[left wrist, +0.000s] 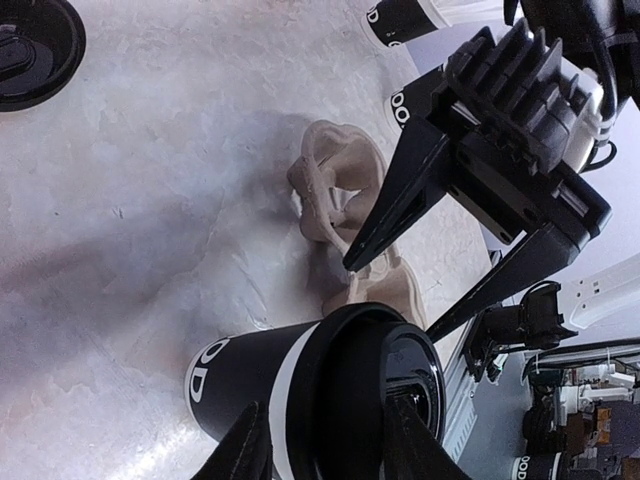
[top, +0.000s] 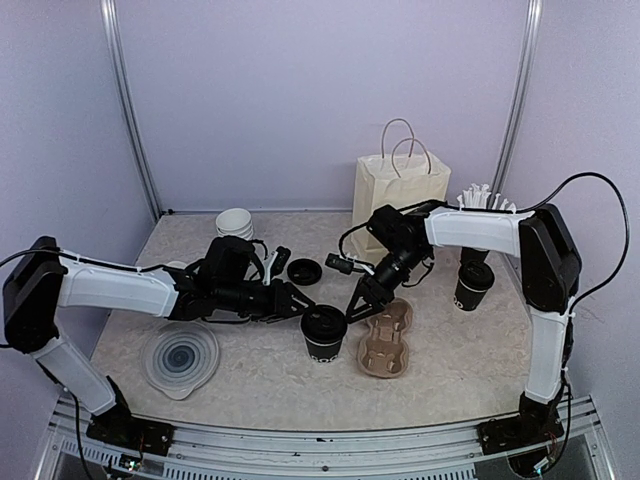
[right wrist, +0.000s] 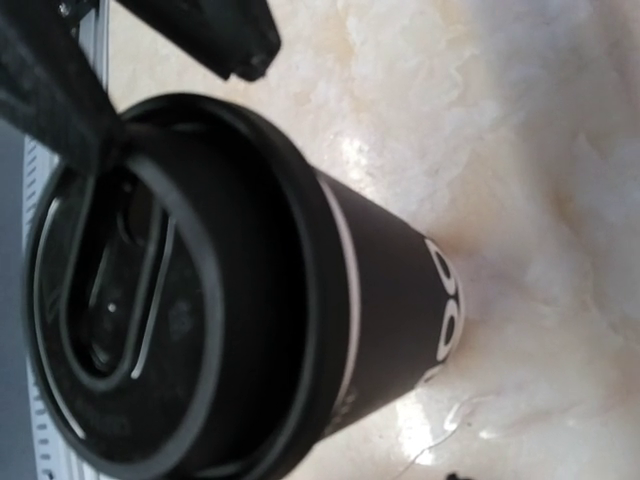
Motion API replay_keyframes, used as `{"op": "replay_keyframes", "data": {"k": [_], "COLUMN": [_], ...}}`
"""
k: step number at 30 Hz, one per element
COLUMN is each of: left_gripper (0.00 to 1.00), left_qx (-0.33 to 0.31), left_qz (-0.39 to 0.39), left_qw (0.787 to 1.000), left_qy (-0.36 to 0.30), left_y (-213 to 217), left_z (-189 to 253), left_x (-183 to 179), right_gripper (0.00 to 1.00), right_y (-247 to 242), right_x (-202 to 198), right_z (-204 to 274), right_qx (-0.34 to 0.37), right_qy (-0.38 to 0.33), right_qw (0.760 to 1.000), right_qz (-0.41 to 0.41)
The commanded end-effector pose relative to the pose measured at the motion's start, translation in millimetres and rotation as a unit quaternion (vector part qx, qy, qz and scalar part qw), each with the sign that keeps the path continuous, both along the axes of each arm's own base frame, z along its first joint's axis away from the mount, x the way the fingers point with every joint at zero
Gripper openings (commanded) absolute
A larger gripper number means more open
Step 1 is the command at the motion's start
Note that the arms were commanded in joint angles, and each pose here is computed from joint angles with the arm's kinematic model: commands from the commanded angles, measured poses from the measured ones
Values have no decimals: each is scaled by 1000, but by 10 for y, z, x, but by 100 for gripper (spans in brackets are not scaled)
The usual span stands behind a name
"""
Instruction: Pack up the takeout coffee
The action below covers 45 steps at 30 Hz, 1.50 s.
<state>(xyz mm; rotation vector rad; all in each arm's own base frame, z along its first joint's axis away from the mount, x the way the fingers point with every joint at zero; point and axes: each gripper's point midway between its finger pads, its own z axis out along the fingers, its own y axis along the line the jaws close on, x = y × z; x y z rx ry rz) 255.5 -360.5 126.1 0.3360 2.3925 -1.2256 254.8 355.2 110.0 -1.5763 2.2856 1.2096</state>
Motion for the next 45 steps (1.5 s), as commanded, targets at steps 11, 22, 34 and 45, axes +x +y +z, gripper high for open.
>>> {"op": "replay_keyframes", "data": {"k": [11, 22, 34, 45], "left_gripper": [33, 33, 64, 53], "left_qx": [176, 138, 36, 3], "left_qz": [10, 6, 36, 95], "left_qw": [977, 988, 997, 995], "left_qy": [118, 62, -55, 10], "left_y": [528, 236, 66, 367], "left_z": [-1214, -653, 453, 425], "left_x": [-467, -319, -91, -179], "right_gripper": [50, 50, 54, 54], "right_y": [-53, -23, -12, -13], "right_x": [36, 292, 348, 180], "right_z": [-694, -248, 161, 182], "right_qx": [-127, -94, -45, -21], "right_qy": [-17, -72, -93, -67], "right_qw": [991, 992, 994, 997], "right_qz": [-23, -34, -20, -8]}}
